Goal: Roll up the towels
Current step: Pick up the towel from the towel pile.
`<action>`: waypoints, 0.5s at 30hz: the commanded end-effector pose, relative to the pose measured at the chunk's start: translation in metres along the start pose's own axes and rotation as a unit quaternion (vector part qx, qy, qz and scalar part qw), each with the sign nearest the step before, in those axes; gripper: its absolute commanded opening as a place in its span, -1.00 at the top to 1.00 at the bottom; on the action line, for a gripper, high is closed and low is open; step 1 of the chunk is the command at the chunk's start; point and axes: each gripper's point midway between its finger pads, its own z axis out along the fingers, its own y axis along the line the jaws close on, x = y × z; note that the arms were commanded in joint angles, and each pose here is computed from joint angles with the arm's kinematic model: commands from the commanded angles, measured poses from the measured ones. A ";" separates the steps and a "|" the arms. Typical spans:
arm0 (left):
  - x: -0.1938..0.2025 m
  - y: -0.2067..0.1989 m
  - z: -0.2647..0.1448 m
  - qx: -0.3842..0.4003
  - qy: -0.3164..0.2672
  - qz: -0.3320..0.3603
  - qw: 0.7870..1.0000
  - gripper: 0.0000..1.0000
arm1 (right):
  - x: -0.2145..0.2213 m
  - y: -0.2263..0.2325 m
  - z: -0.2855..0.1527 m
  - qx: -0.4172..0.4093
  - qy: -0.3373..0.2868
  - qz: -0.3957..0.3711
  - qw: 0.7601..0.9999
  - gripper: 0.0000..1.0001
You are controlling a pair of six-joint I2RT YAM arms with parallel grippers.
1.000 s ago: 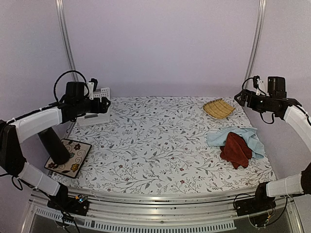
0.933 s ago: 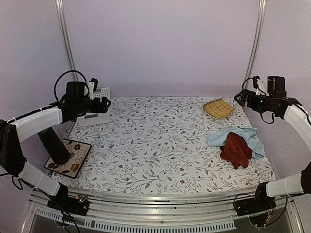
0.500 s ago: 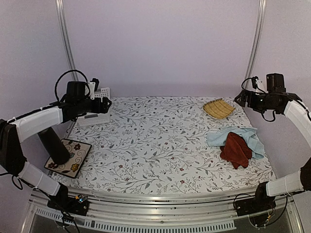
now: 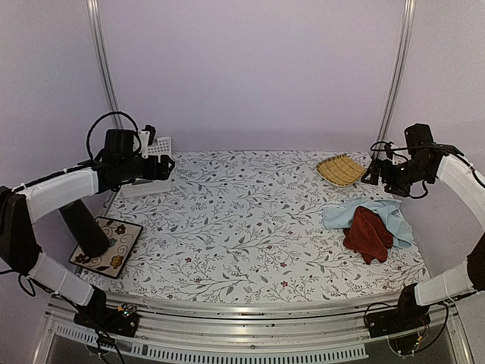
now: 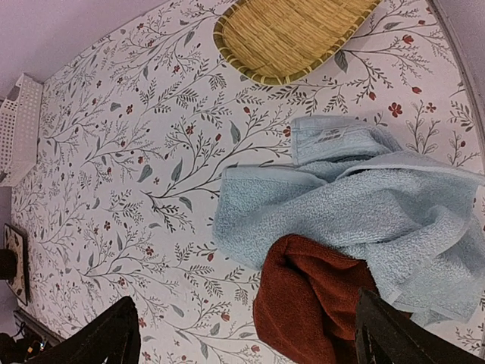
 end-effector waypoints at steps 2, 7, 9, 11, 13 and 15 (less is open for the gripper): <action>0.014 -0.007 0.004 0.010 0.019 -0.002 1.000 -0.93 | 0.039 0.000 0.024 0.005 0.069 0.017 0.997 -0.98; 0.016 -0.008 0.005 0.015 0.022 -0.008 1.000 -0.93 | 0.044 -0.011 0.039 0.027 0.065 0.031 0.997 -0.98; 0.018 -0.009 0.006 0.018 0.023 -0.008 1.000 -0.93 | 0.047 -0.017 0.048 0.034 0.070 0.039 0.996 -0.95; 0.018 -0.010 0.006 0.019 0.023 -0.009 1.000 -0.93 | 0.048 -0.022 0.055 0.045 0.072 0.042 0.996 -0.94; 0.018 -0.009 0.005 0.018 0.023 -0.009 1.000 -0.93 | 0.049 -0.027 0.060 0.053 0.072 0.044 0.995 -0.92; 0.019 -0.009 0.005 0.018 0.024 -0.010 0.999 -0.93 | 0.047 -0.029 0.064 0.059 0.069 0.045 0.995 -0.89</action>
